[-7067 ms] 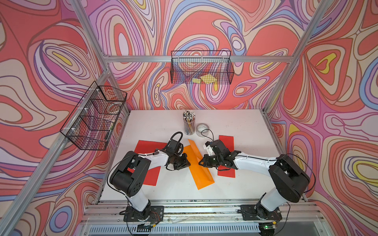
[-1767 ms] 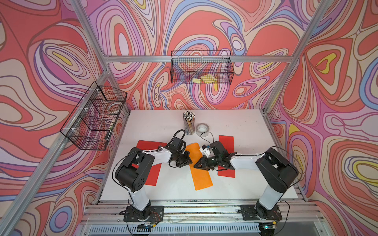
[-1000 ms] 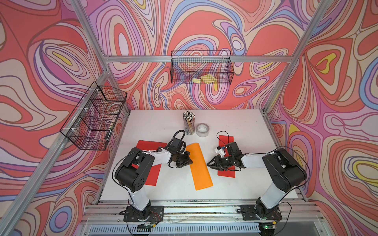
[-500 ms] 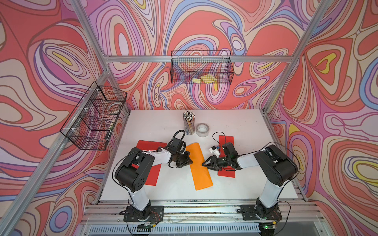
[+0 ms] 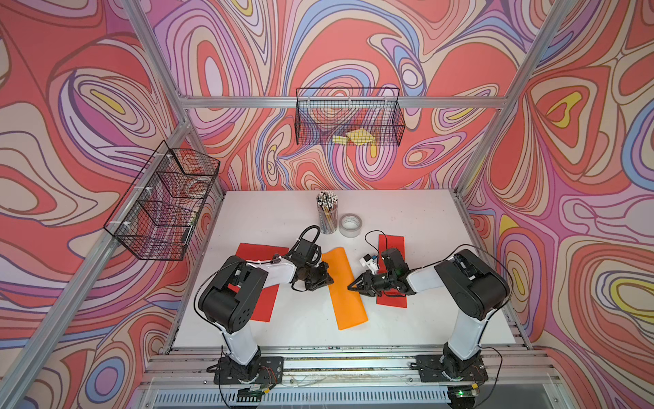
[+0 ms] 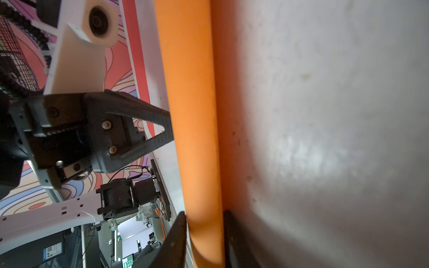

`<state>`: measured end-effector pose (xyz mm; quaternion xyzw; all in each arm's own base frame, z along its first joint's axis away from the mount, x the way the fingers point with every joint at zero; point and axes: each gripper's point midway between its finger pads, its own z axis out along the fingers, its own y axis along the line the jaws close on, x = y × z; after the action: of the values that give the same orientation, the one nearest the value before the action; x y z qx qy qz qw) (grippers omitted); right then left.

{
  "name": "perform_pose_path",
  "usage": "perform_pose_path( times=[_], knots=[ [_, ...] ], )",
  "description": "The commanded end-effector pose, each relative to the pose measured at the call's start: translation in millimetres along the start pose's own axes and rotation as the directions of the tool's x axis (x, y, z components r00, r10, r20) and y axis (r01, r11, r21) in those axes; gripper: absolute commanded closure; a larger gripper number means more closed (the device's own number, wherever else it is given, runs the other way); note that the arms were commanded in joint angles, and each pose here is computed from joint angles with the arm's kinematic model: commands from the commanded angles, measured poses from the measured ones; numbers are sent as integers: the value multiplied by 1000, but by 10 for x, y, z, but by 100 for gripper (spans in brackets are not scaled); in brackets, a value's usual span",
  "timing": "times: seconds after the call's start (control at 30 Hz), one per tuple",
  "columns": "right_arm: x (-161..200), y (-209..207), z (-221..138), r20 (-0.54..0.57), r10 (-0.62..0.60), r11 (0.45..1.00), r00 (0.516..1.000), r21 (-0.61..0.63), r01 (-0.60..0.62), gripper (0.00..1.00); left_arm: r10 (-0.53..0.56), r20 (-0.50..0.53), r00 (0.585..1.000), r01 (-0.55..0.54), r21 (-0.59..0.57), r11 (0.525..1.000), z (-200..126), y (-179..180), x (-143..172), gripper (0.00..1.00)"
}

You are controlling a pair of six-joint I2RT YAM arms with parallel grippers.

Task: Fold the rectangular paper in half along the long edge
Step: Pick up the paper from the center of the board.

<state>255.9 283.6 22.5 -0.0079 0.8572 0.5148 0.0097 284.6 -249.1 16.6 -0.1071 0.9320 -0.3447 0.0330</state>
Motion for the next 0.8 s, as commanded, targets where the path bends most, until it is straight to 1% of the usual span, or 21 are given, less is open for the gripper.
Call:
perform_pose_path(
  times=[0.0, 0.13, 0.2, 0.3, 0.4, 0.5, 0.57, 0.6, 0.63, 0.7, 0.73, 0.77],
  knots=[
    [89, -305, 50, -3, 82, 992, 997, 100, -82, 74, -64, -43, 997, 58, -141, 988, 30, 408, 224, 96],
    [94, -312, 41, -2, 82, 991, 997, 105, -81, 78, -63, -46, 997, 56, -140, 989, 36, 402, 224, 96],
    [99, -310, 40, -2, 82, 991, 997, 105, -81, 83, -64, -46, 997, 57, -138, 989, 35, 401, 222, 96],
    [94, -303, 33, 0, 80, 991, 997, 105, -79, 94, -61, -43, 997, 55, -140, 989, 20, 392, 216, 96],
    [101, -300, 32, -2, 78, 991, 997, 106, -78, 99, -56, -38, 998, 50, -142, 989, 0, 385, 214, 95],
    [96, -285, 25, -1, 73, 992, 997, 104, -73, 100, -54, -31, 998, 49, -135, 990, -19, 357, 202, 90],
    [99, -271, 17, -2, 67, 992, 998, 104, -67, 100, -47, -19, 999, 45, -130, 991, -51, 330, 180, 83],
    [98, -257, 14, -2, 64, 993, 998, 104, -63, 100, -41, -10, 999, 40, -128, 991, -76, 313, 165, 76],
    [95, -248, 4, -1, 60, 993, 998, 105, -60, 100, -35, 4, 999, 35, -121, 992, -123, 292, 145, 66],
    [92, -198, -20, 1, 51, 994, 999, 99, -51, 100, -26, 48, 999, 30, -78, 996, -258, 222, 86, 50],
    [81, -151, -38, 4, 39, 995, 999, 95, -39, 100, -27, 79, 996, 30, -39, 999, -356, 171, 44, 44],
    [71, -112, -60, 7, 31, 995, 1000, 95, -31, 100, -26, 113, 993, 26, 8, 1000, -460, 114, 6, 34]
  ],
)
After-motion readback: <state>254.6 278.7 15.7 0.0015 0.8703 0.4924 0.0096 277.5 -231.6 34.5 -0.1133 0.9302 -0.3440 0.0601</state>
